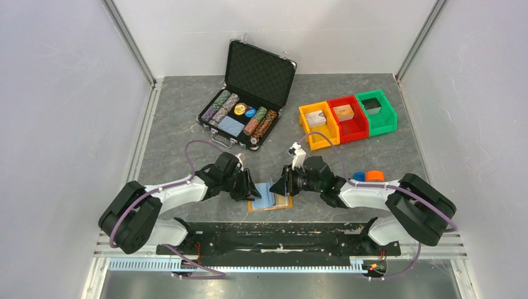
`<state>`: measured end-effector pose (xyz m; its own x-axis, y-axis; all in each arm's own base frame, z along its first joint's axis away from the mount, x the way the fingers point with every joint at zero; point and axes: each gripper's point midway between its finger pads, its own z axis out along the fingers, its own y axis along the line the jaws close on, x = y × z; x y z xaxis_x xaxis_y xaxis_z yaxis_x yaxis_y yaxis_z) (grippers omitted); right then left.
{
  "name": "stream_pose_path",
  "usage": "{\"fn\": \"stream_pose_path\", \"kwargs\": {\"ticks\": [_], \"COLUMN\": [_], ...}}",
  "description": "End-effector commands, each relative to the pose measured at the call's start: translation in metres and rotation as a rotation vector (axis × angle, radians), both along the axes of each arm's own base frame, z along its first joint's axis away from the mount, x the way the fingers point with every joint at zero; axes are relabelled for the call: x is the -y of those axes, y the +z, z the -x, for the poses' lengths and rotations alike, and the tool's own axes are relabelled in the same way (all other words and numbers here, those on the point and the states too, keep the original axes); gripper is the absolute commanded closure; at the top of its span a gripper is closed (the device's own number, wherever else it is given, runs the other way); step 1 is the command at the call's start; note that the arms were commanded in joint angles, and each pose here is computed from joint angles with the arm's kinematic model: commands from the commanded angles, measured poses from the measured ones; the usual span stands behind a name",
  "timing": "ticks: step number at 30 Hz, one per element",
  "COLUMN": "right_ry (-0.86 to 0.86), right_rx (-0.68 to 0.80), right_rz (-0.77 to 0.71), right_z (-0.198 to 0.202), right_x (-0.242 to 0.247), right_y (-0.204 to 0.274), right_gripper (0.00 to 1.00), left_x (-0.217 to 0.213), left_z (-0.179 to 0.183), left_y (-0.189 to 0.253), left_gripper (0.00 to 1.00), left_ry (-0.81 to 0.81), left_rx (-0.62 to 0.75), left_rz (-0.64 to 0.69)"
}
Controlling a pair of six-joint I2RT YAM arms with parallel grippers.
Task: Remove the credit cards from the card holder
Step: Remove the credit card from the card holder.
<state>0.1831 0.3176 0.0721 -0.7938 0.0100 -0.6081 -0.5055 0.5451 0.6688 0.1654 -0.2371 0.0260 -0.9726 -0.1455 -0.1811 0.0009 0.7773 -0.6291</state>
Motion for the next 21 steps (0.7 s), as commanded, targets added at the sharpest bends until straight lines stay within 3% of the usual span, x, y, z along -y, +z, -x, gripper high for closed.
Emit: {"fn": "stream_pose_path", "kwargs": {"ticks": [1, 21], "right_ry": [0.008, 0.0], "right_rx": [0.014, -0.015], "right_rz": [-0.036, -0.114], "right_z": [-0.0017, 0.0033], "right_x": [-0.0044, -0.0063], "right_y": [0.0058, 0.0086], "right_gripper": [0.76, 0.89], "left_x": [-0.0067, -0.0101], "left_z": [0.0037, 0.0051], "left_y": [-0.0073, -0.0083], "left_gripper": [0.58, 0.57], "left_ry": [0.012, 0.022], "left_rx": [-0.011, -0.011], "left_rz": [-0.031, -0.041]}}
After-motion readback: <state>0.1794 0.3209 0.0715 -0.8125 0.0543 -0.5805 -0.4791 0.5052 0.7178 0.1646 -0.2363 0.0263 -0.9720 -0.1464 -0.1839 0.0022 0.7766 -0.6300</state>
